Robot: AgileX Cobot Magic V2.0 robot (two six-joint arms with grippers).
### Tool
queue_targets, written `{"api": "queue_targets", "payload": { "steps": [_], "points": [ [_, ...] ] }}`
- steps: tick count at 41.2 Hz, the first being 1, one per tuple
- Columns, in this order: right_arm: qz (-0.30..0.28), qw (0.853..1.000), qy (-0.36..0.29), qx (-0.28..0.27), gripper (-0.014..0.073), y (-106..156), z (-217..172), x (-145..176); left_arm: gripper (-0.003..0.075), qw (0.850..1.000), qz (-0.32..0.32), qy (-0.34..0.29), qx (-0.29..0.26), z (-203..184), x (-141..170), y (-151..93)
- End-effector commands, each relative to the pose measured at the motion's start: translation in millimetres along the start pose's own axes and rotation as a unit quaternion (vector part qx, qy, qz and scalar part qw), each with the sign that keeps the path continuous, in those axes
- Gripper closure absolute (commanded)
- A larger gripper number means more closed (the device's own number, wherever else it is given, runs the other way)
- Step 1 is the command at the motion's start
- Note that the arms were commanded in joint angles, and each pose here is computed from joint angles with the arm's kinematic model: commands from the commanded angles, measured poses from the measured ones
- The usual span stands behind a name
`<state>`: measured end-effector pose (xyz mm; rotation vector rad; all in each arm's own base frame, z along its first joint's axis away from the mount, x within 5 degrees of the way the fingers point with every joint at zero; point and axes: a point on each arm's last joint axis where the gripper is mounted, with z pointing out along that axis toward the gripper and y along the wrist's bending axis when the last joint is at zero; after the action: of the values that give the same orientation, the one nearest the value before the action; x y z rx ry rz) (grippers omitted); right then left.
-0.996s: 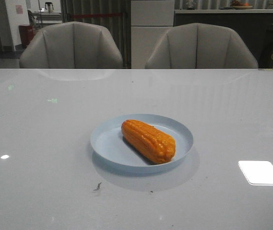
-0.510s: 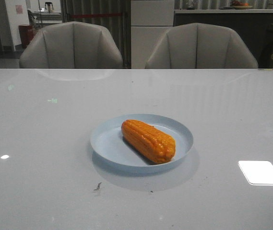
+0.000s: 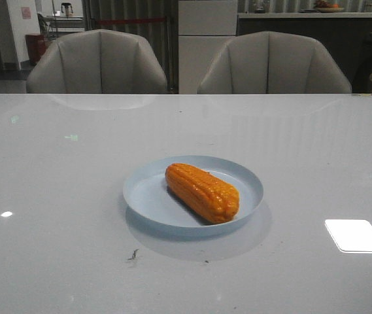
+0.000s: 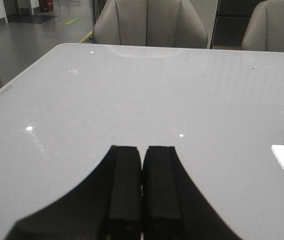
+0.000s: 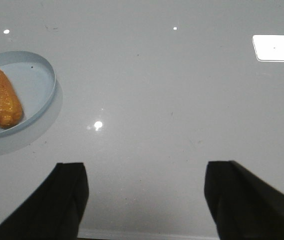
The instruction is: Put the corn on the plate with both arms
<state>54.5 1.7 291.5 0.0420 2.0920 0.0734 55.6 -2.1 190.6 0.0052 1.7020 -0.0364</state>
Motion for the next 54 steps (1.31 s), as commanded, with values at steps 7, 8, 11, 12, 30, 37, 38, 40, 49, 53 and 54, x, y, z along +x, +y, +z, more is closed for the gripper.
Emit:
{"api": "queue_targets", "payload": {
  "steps": [7, 8, 11, 12, 30, 37, 38, 40, 49, 53, 54],
  "points": [
    [-0.016, 0.996, -0.087, 0.004, 0.0004, -0.2, 4.3, -16.1, 0.0627, 0.999, -0.011, -0.031, -0.002, 1.1, 4.6, 0.6],
    [-0.016, 0.995, -0.098, 0.002, 0.0004, 0.1, 5.6, -16.4, 0.0627, 0.999, -0.011, -0.031, -0.002, 1.1, 4.6, 0.6],
    [-0.014, 0.990, -0.143, -0.006, 0.0017, 1.1, 10.4, -17.1, 0.0627, 0.999, -0.011, -0.031, -0.002, 1.1, 4.6, 0.6],
    [-0.013, 0.988, -0.155, -0.009, 0.0026, 1.3, 11.9, -15.7, 0.0627, 0.999, -0.011, -0.031, -0.002, 1.1, 4.6, 0.6],
    [0.000, 0.955, -0.294, -0.030, 0.0568, -2.6, 9.9, 42.7, 0.0627, 0.999, -0.011, -0.031, -0.002, 1.1, 4.6, 0.6],
    [0.014, 0.955, -0.295, -0.037, 0.0569, -3.3, 27.6, 58.1, 0.0627, 0.999, -0.011, -0.030, -0.002, 1.2, 4.7, 0.6],
    [0.016, 0.953, -0.301, -0.038, 0.0569, -3.6, 31.3, 61.6, 0.0627, 0.999, -0.011, -0.030, -0.002, 1.2, 4.7, 0.6],
    [0.016, 0.949, -0.312, -0.038, 0.0569, -4.3, 38.7, 69.3, 0.0627, 0.999, -0.011, -0.030, -0.002, 1.2, 4.7, 0.6],
    [0.016, 0.959, -0.282, -0.036, 0.0569, -4.5, 41.2, 73.0, 0.0627, 0.999, -0.011, -0.030, -0.002, 1.2, 4.7, 0.6],
    [0.016, 0.959, -0.282, -0.036, 0.0569, -4.5, 41.2, 73.0, 0.0627, 0.999, -0.011, -0.030, -0.002, 1.2, 4.7, 0.6],
    [0.016, 0.959, -0.282, -0.036, 0.0569, -4.5, 41.2, 73.0, 0.0627, 0.999, -0.011, -0.030, -0.002, 1.2, 4.7, 0.6]
  ]
}}
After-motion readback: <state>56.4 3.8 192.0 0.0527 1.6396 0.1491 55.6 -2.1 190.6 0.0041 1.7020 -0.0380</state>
